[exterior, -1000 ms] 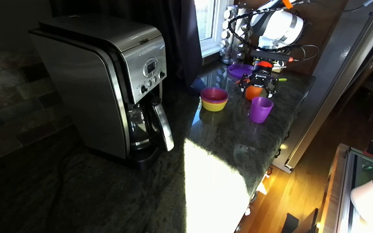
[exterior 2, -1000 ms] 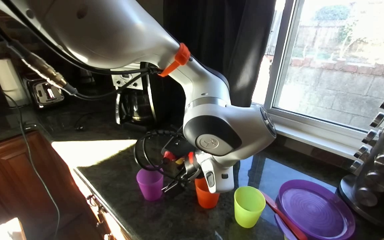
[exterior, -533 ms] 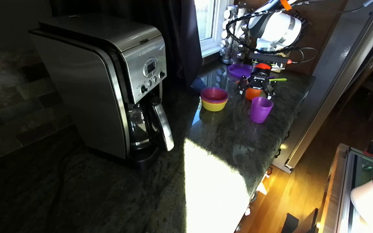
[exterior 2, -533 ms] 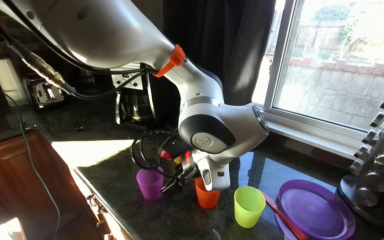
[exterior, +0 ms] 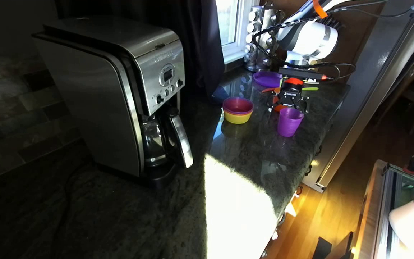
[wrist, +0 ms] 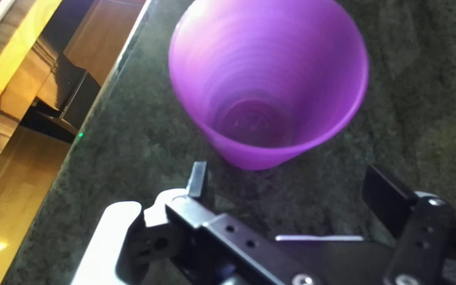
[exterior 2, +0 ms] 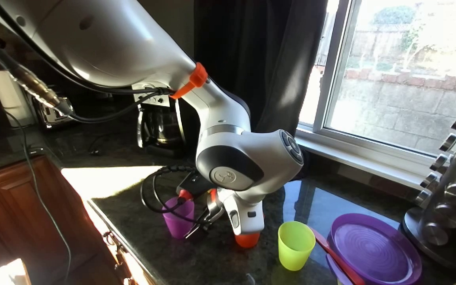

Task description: Place the purple cup upside down.

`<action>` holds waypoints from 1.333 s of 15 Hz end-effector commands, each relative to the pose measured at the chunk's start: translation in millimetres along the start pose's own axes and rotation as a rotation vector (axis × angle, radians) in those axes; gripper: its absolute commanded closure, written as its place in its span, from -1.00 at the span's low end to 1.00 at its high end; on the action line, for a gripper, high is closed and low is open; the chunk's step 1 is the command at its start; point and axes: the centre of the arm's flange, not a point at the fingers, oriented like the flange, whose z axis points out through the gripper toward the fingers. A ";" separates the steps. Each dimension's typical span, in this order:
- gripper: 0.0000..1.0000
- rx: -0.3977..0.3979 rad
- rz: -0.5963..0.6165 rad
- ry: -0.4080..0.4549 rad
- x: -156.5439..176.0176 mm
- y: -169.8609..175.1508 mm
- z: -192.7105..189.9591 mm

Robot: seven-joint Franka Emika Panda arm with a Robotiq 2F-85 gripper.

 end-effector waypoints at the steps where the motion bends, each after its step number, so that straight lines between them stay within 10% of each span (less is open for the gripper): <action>1: -1.00 -0.002 0.002 0.000 -11.5 17.0 4.1; 20: -1.00 -0.031 0.038 -0.125 4.3 13.9 12.1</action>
